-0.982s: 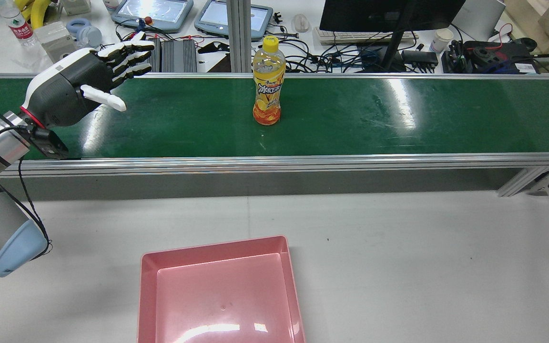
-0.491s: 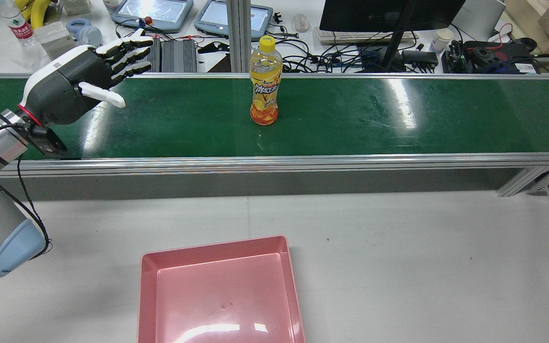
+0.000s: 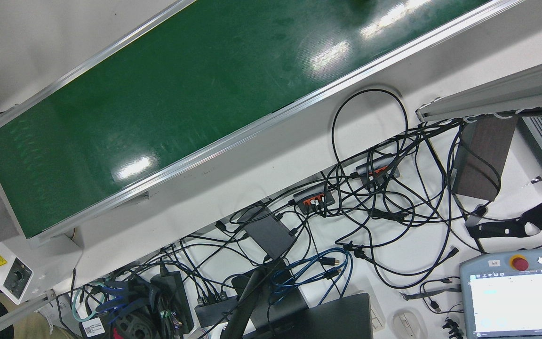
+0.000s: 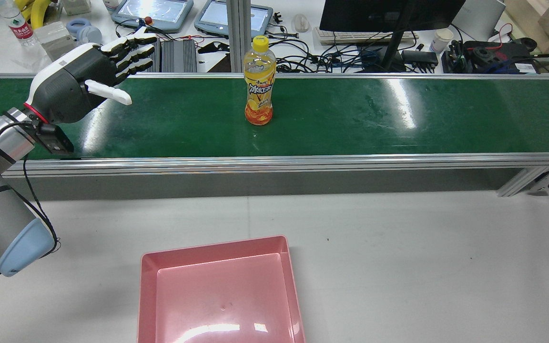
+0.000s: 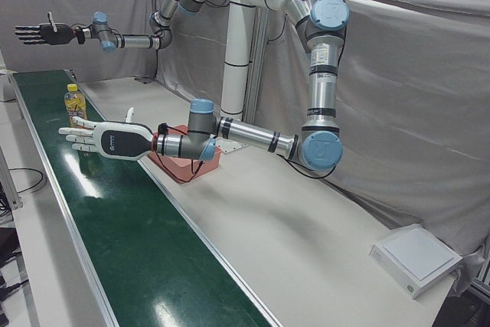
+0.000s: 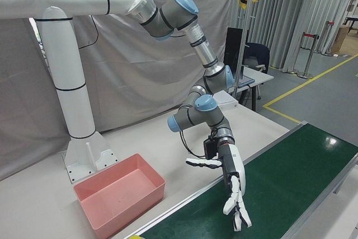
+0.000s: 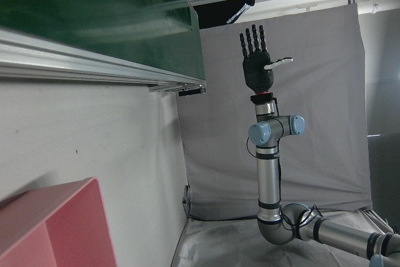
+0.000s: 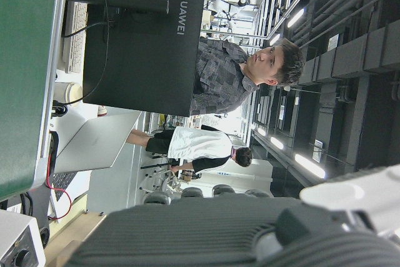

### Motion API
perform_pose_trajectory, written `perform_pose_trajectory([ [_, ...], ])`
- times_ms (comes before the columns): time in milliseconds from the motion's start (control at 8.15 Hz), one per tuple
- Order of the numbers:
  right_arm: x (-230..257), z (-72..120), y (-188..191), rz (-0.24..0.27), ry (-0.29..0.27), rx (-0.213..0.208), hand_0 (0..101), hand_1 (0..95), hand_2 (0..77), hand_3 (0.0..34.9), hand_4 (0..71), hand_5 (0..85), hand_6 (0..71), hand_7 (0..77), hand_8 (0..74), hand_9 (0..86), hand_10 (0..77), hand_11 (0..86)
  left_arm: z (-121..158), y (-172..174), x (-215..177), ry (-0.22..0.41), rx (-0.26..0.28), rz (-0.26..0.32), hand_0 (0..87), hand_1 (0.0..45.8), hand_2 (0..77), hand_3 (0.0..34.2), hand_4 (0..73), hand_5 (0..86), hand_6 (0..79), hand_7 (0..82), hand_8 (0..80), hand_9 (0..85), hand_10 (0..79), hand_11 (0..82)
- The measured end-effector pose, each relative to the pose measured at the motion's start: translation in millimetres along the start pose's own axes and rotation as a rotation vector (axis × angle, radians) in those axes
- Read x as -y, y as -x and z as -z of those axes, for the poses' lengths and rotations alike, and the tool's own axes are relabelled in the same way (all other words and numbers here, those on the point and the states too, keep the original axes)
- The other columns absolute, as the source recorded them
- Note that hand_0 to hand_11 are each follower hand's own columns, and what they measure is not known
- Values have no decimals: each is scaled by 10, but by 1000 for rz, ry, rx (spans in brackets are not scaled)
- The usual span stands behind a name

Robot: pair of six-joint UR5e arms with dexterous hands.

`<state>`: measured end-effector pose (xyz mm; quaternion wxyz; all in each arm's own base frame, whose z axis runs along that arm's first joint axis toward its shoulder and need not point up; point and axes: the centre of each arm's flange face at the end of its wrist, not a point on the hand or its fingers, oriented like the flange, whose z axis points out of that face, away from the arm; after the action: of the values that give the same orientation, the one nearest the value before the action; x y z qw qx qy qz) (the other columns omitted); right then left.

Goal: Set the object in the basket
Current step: 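Move the open left hand along the belt toward the orange bottle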

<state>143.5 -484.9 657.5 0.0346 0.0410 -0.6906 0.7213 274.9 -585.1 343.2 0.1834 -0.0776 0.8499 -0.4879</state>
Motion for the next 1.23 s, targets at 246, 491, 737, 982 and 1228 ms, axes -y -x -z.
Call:
perform_pose_trajectory([
  [246, 5, 0, -1, 0, -1, 0, 3, 0, 5, 0, 0, 0, 0, 5, 0, 0, 0, 0, -126, -15, -120, 4, -11, 2, 526, 131, 0, 32, 131, 180, 5, 5, 71, 76, 60, 109],
  [491, 5, 1, -1, 0, -1, 0, 3, 0, 5, 1, 0, 0, 0, 5, 0, 0, 0, 0, -211, -28, -193, 4, -29, 3, 536, 142, 0, 31, 131, 169, 5, 5, 71, 76, 60, 93],
  [737, 6, 1, -1, 0, -1, 0, 2, 0, 5, 0, 0, 0, 0, 5, 0, 0, 0, 0, -260, 111, -222, -6, -42, 14, 524, 131, 0, 22, 131, 169, 5, 5, 82, 93, 60, 104],
  [982, 5, 0, -1, 0, -1, 0, 4, 0, 5, 0, 0, 0, 0, 5, 0, 0, 0, 0, -319, 226, -197, -16, -47, 5, 523, 131, 0, 21, 131, 169, 5, 5, 82, 93, 60, 104],
  [1228, 5, 0, -1, 0, -1, 0, 2, 0, 5, 0, 0, 0, 0, 5, 0, 0, 0, 0, -419, 358, -190, -15, -41, -8, 523, 109, 0, 22, 131, 169, 16, 5, 82, 93, 60, 104],
])
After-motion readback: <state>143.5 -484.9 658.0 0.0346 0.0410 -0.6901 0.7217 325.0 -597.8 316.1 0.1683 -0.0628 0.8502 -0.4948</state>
